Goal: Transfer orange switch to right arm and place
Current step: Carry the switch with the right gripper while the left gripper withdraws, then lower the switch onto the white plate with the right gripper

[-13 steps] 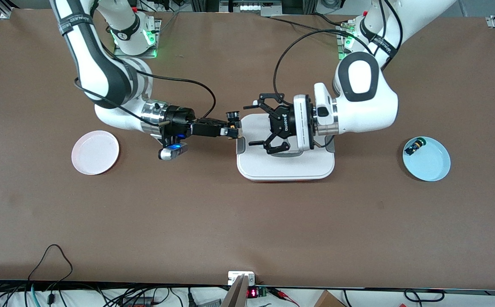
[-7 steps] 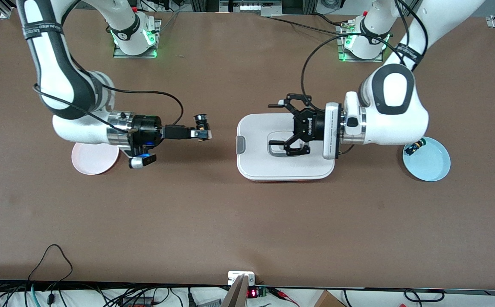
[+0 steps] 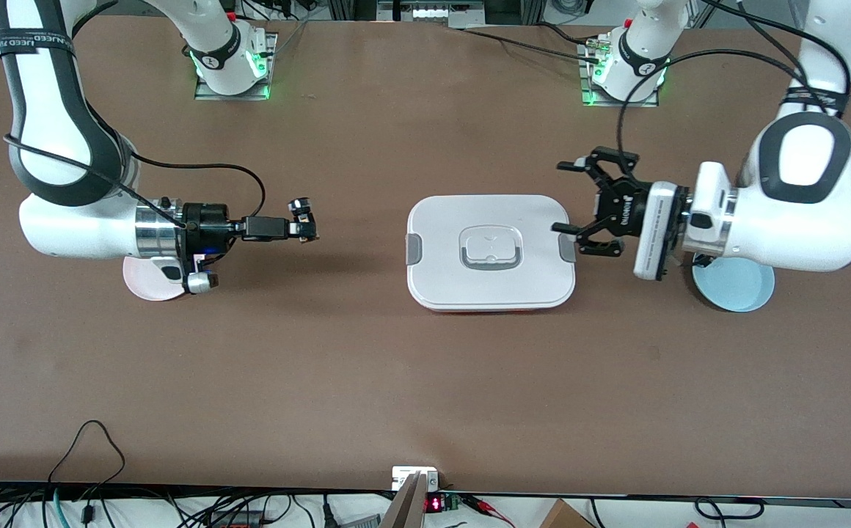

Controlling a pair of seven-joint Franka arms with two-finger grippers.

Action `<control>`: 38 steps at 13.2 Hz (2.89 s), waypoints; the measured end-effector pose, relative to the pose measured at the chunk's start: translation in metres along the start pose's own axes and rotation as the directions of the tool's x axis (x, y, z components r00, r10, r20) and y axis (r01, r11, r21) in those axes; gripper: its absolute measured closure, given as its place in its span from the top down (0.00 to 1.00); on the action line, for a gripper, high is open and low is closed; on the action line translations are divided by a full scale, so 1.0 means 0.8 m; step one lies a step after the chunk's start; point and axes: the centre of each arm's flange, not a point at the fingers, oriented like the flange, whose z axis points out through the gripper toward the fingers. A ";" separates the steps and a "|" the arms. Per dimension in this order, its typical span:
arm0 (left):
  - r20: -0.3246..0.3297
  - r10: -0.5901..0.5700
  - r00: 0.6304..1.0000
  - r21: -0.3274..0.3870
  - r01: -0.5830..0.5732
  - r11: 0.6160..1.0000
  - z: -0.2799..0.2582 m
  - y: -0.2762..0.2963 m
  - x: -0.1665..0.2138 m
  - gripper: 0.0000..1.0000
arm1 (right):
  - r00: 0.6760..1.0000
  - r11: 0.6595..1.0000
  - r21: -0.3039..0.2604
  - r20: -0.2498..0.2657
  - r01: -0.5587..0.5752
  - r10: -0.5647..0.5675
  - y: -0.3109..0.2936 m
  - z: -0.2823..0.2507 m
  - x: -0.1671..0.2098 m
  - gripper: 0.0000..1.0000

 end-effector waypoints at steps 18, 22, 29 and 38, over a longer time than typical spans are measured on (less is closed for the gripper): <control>0.071 -0.820 0.568 0.951 0.209 0.227 -0.090 0.082 0.013 1.00 | 0.999 0.993 -0.116 0.014 0.034 -0.032 0.007 -0.017 0.004 0.41; 0.010 -0.816 0.578 0.955 0.237 0.180 -0.113 0.072 0.012 1.00 | 0.994 0.918 -0.384 0.029 0.105 -0.102 0.020 -0.054 0.018 0.41; -0.169 -0.762 0.626 0.923 0.371 0.100 -0.128 0.044 0.023 1.00 | 0.973 0.455 -0.868 0.123 0.202 -0.196 0.092 -0.106 0.065 0.41; -0.350 -0.625 0.698 0.887 0.462 0.019 -0.166 0.087 -0.036 1.00 | 0.987 0.351 -0.927 0.095 0.136 -0.131 0.166 -0.202 0.047 0.41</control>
